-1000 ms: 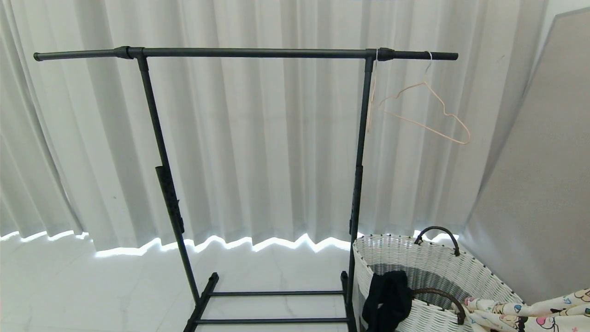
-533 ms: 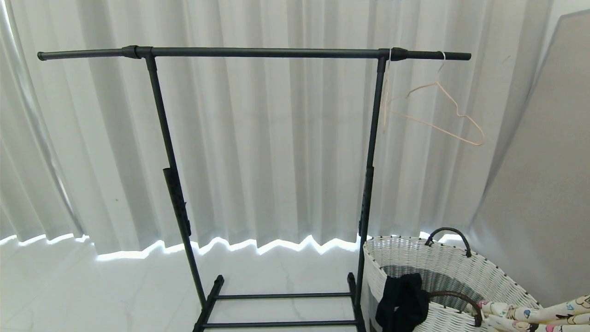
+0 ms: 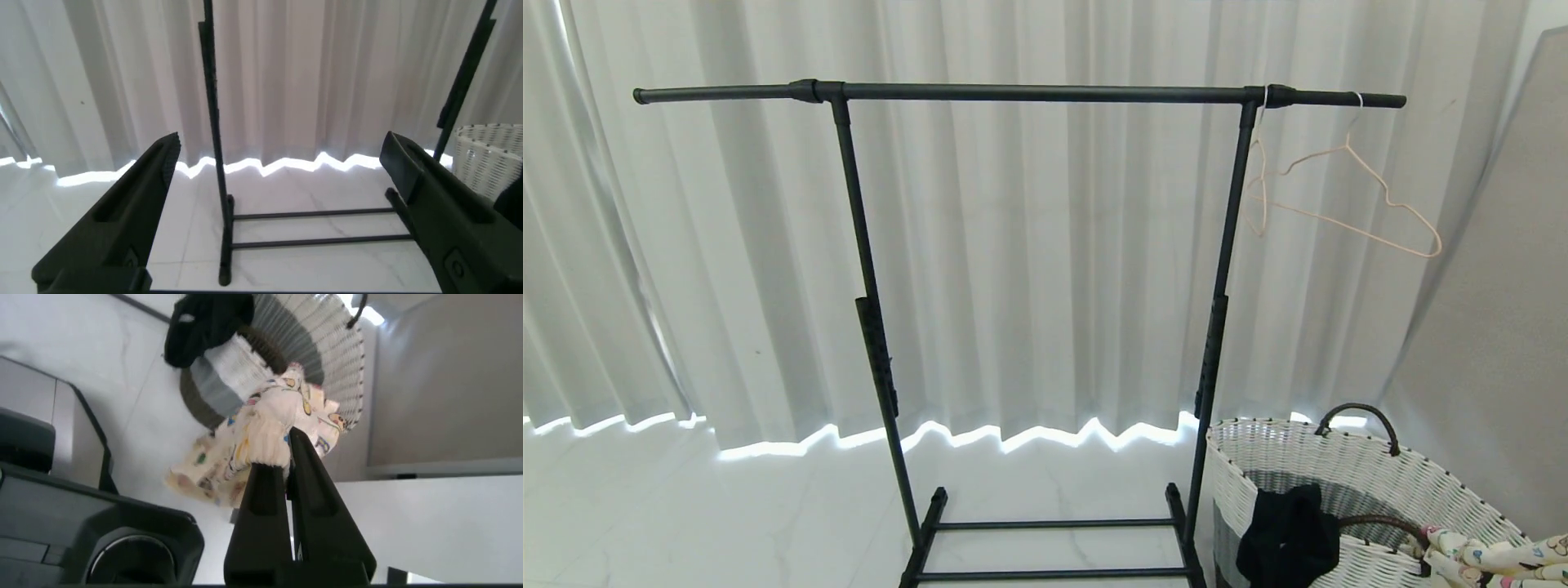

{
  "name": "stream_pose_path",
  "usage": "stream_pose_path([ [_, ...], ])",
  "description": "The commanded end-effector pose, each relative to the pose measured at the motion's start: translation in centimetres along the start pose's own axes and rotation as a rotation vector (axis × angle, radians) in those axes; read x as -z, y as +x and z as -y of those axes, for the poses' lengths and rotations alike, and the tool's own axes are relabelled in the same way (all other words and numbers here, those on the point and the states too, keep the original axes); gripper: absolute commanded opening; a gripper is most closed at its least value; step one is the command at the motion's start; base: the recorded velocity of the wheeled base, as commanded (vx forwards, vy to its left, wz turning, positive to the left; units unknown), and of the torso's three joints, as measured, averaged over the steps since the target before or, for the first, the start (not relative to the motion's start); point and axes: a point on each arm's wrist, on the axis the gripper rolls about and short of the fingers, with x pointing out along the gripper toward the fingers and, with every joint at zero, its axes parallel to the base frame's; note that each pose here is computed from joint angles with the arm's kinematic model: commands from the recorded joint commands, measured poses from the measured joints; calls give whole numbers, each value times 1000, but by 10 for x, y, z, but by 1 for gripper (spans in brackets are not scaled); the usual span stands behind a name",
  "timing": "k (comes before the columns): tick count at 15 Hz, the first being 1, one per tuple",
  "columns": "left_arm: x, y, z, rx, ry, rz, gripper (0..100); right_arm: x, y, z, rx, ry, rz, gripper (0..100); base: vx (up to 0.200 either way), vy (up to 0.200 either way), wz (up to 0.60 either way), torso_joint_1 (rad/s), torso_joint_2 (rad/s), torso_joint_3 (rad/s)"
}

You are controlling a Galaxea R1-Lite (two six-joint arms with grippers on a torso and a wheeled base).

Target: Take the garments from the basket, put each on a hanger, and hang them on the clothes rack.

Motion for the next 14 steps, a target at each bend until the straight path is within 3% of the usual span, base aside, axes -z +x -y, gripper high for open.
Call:
stream_pose_path([
  [1,0,0,0,4,27,-2,100,-2,8,0,-35,-13,-25,0,0,0,0,0,0,0],
  [2,0,0,0,10,56,0,100,-3,10,0,-51,-20,-31,0,0,0,0,0,0,0],
  [6,0,0,0,11,58,2,100,-13,23,4,-99,-22,-74,0,0,0,0,0,0,0],
  [9,0,0,0,11,47,6,100,-28,27,-5,-274,-59,2,0,0,0,0,0,0,0],
  [14,0,0,0,11,55,5,100,-42,35,-14,-352,-96,46,0,0,0,0,0,0,0],
])
